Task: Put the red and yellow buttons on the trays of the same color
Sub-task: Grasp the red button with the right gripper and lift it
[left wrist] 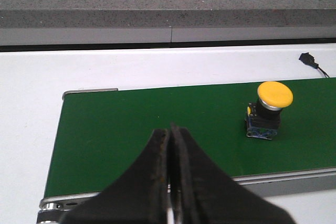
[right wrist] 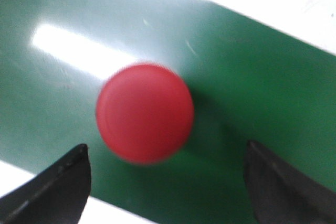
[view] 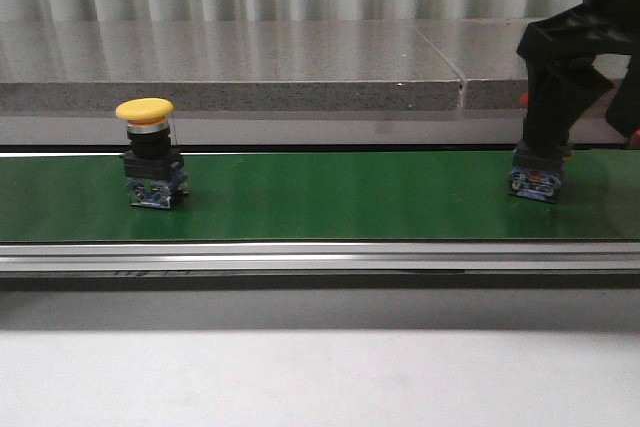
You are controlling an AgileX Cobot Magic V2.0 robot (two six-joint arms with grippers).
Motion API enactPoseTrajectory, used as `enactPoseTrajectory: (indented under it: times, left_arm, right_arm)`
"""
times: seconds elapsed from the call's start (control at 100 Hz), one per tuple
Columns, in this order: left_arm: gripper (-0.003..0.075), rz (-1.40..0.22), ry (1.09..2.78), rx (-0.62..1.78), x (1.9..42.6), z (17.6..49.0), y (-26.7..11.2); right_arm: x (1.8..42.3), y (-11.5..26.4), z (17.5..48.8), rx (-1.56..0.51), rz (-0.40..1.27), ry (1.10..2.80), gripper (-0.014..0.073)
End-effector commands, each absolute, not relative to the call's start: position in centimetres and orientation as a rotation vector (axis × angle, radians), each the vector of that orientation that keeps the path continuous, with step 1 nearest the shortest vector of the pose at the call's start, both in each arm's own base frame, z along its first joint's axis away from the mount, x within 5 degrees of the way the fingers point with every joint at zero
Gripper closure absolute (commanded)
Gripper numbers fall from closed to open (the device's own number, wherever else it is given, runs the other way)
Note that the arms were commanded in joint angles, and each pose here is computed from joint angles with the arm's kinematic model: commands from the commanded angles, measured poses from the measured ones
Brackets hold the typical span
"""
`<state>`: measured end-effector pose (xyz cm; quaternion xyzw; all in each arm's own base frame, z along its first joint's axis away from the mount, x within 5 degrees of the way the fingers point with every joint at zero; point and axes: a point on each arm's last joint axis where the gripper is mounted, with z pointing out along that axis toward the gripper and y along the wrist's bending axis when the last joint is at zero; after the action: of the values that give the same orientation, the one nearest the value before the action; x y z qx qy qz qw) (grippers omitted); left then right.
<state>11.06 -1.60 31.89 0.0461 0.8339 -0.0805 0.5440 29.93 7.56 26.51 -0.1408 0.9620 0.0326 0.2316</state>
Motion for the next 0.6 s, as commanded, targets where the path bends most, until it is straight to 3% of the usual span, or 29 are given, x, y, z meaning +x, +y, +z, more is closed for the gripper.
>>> enactPoseTrajectory:
  times: [0.0,0.17,0.24,0.41,0.48,0.59]
  left_arm:
    - [0.074,-0.199,1.885,0.08,11.3,33.4,-1.6]
    - [0.074,-0.199,1.885,0.08,11.3,33.4,-1.6]
    - [0.074,-0.199,1.885,0.08,11.3,33.4,-1.6]
    - [0.074,-0.199,1.885,0.08,11.3,33.4,-1.6]
    - [0.074,-0.199,1.885,0.08,11.3,33.4,-1.6]
    - [0.074,-0.199,1.885,0.08,11.3,33.4,-1.6]
  right_arm:
    - [31.0,7.9,28.6,-0.388,0.1,2.531,0.0]
    - [32.4,8.2,28.2,-0.394,0.097,2.535,0.003]
    - [32.6,8.2,27.9,-0.394,0.095,2.549,0.0116]
    - [32.3,8.1,28.0,-0.402,0.092,2.596,0.043]
    - [32.3,7.9,28.5,-0.394,0.089,2.607,0.0492]
    - [32.7,6.9,30.0,-0.356,0.079,2.613,0.05]
